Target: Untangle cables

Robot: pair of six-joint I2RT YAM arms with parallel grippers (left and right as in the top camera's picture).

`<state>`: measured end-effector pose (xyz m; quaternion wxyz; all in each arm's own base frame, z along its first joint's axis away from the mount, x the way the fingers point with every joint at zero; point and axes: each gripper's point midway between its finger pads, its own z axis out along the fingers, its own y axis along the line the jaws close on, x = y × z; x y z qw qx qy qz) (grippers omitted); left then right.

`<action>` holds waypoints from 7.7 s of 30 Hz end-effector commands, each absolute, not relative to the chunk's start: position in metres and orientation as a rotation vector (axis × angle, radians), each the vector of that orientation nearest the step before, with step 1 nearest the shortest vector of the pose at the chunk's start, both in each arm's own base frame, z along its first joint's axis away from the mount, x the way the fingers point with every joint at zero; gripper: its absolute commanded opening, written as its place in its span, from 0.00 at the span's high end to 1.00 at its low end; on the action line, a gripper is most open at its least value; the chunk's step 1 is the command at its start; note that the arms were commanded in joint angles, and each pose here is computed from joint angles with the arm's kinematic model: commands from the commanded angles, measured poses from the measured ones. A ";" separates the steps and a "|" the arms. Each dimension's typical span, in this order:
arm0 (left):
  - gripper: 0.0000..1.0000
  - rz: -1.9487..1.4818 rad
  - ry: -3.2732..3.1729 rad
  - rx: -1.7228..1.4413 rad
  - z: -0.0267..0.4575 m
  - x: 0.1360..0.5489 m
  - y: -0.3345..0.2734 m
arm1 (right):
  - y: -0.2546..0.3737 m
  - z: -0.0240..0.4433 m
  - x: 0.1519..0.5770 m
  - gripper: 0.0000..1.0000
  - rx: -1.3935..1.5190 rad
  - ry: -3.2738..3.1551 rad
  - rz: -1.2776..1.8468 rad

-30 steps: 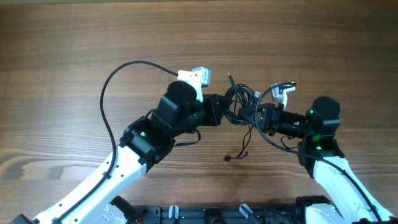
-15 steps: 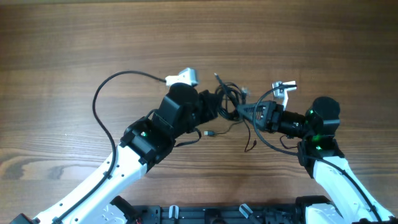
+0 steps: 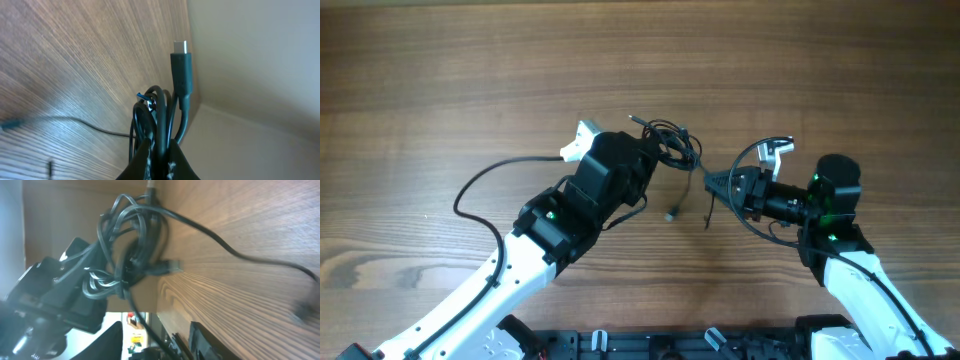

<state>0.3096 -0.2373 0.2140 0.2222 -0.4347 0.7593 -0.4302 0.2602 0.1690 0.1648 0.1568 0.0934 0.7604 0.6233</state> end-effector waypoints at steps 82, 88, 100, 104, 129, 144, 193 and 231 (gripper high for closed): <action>0.96 -1.154 2.176 -1.233 0.198 0.295 -0.243 | 0.195 0.161 0.257 0.61 0.347 2.235 1.777; 0.96 -1.153 2.193 -1.203 0.198 0.293 -0.245 | 0.195 0.161 0.258 0.61 0.385 2.238 1.782; 0.96 -1.374 2.224 -1.074 0.223 0.277 -0.285 | 0.189 0.156 0.268 0.62 0.493 2.227 1.738; 0.96 -1.405 2.237 -1.122 0.222 0.269 -0.292 | 0.186 0.155 0.273 0.62 0.590 2.219 1.733; 0.96 -1.431 2.299 -1.132 0.208 0.255 -0.319 | 0.175 0.167 0.297 0.60 0.884 2.078 1.757; 0.96 -1.177 2.334 -0.327 0.211 0.275 -0.300 | 0.149 0.146 0.296 0.48 0.361 2.136 1.434; 0.96 -1.328 2.182 0.982 0.204 0.190 -0.319 | 0.172 0.249 0.226 0.68 -0.774 1.588 1.525; 0.96 -1.309 2.439 -0.244 0.205 0.263 -0.305 | 0.129 0.215 0.302 0.96 -0.196 1.768 1.303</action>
